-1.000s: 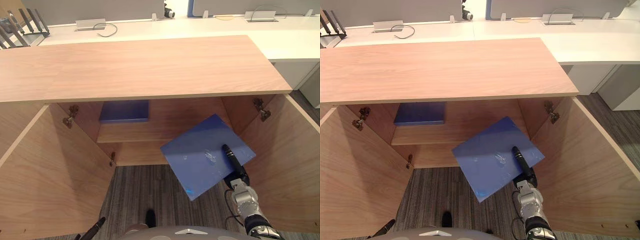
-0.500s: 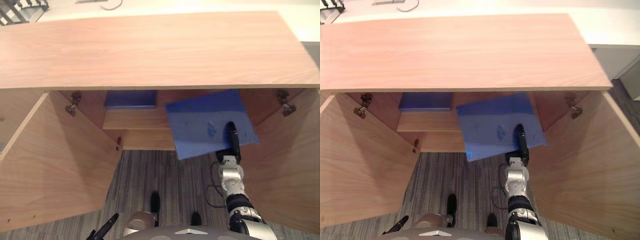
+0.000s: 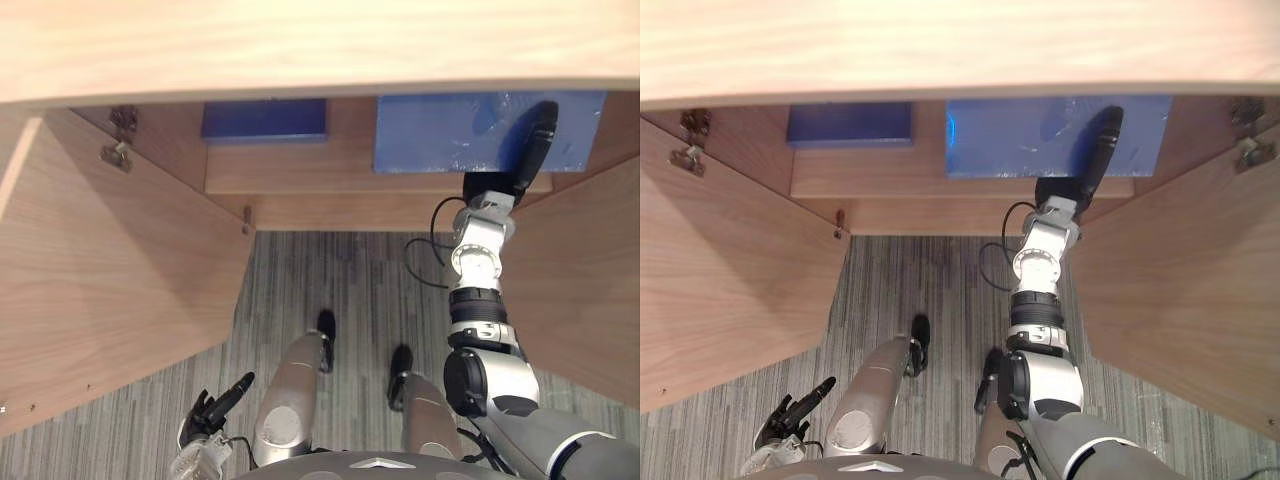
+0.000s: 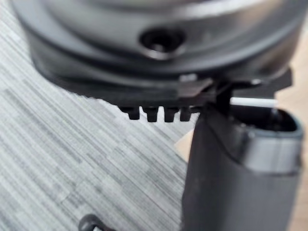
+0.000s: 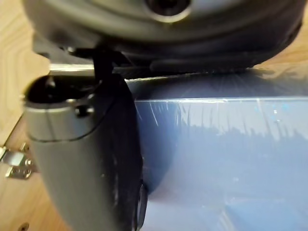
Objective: Walk over to the cabinet, pick up the folder, carry it to the office cabinet, place the folder inside the office cabinet, then close the office cabinet door
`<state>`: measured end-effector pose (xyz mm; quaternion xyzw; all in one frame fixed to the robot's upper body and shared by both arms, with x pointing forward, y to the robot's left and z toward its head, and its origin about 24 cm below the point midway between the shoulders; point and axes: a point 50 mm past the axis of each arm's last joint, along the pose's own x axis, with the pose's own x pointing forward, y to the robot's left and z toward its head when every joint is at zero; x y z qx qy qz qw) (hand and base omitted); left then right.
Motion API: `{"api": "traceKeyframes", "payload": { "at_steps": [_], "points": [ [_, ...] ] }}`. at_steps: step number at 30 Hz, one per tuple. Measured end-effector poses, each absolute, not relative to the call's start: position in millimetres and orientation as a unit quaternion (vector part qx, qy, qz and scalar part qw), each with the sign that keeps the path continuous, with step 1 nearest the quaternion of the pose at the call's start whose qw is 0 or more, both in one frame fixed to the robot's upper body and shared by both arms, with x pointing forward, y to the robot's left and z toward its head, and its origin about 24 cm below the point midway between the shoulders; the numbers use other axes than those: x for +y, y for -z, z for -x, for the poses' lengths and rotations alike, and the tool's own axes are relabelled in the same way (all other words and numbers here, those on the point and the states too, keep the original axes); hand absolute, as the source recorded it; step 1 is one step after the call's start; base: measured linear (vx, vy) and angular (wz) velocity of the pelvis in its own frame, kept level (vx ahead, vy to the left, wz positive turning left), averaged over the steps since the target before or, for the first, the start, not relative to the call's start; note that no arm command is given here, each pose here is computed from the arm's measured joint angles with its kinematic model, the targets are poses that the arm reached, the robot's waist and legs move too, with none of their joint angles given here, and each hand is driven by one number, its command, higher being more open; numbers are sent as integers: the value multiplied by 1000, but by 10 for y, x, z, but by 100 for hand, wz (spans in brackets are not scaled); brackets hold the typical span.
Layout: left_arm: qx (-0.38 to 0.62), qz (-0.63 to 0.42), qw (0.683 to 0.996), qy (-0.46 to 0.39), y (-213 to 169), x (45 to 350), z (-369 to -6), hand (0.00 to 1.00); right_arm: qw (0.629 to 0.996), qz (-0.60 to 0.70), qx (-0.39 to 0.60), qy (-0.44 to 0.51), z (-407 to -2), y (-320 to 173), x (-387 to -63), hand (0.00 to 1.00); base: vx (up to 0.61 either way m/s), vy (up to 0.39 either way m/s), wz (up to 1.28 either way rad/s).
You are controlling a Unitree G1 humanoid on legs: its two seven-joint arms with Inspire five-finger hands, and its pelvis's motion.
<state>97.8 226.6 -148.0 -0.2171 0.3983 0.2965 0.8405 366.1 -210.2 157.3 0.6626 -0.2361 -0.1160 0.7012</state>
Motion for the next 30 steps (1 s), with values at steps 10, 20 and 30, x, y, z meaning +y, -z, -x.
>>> {"api": "traceKeyframes", "payload": {
  "at_steps": [10,20,30],
  "points": [
    [380,220,851,-287,1431,2235,-1141,100,692,-665,-271,74,-3777,-2179,-2065,0,-164,-19,16],
    [370,218,859,-279,1398,2213,-1224,100,698,-660,-276,47,-3926,-2814,-2009,0,-76,-24,9],
    [348,205,874,-272,1311,2202,-1375,100,760,-608,-228,38,-4018,-3500,-1909,0,-16,-58,25]
  ]
}}
